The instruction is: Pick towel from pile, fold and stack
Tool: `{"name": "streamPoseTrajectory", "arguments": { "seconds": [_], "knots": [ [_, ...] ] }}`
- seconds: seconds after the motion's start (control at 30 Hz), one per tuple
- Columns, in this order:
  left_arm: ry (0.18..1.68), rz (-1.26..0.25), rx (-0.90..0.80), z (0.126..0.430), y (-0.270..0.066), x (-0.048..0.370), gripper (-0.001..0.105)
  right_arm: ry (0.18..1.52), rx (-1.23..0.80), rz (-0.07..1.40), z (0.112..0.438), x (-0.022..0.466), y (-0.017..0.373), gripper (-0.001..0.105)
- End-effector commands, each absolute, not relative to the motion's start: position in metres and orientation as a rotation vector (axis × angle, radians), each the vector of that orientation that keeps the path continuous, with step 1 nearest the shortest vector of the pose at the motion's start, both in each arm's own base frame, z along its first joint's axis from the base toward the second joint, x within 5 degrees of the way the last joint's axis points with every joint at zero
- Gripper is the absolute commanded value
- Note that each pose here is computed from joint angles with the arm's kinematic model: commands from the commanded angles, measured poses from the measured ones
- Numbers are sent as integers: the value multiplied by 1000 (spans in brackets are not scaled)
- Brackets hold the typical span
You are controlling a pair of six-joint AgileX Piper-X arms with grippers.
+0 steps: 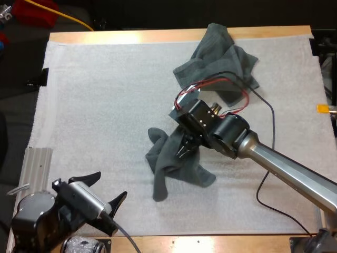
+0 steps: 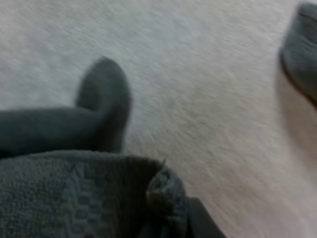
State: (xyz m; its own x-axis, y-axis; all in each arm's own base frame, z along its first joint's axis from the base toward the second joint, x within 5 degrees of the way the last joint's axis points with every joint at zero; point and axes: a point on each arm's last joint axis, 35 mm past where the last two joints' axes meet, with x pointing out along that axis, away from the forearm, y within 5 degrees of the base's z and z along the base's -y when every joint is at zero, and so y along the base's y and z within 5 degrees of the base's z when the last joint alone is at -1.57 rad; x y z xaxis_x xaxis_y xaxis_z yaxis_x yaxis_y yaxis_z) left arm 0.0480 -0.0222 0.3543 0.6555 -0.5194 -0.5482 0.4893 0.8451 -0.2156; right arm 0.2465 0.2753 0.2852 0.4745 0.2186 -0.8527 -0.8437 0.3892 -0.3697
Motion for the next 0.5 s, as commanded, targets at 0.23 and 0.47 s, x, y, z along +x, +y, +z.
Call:
{"name": "streamPoseTrajectory", "arguments": {
  "seconds": [0.23, 0.47],
  "knots": [
    [750, -695, 21, 348, -35, 74, 68, 879, -1152, 689, 303, 230, 247, 1],
    [879, -757, 42, 336, -50, 97, 68, 919, -1342, 582, 317, 218, 224, 1]
  ]
}}
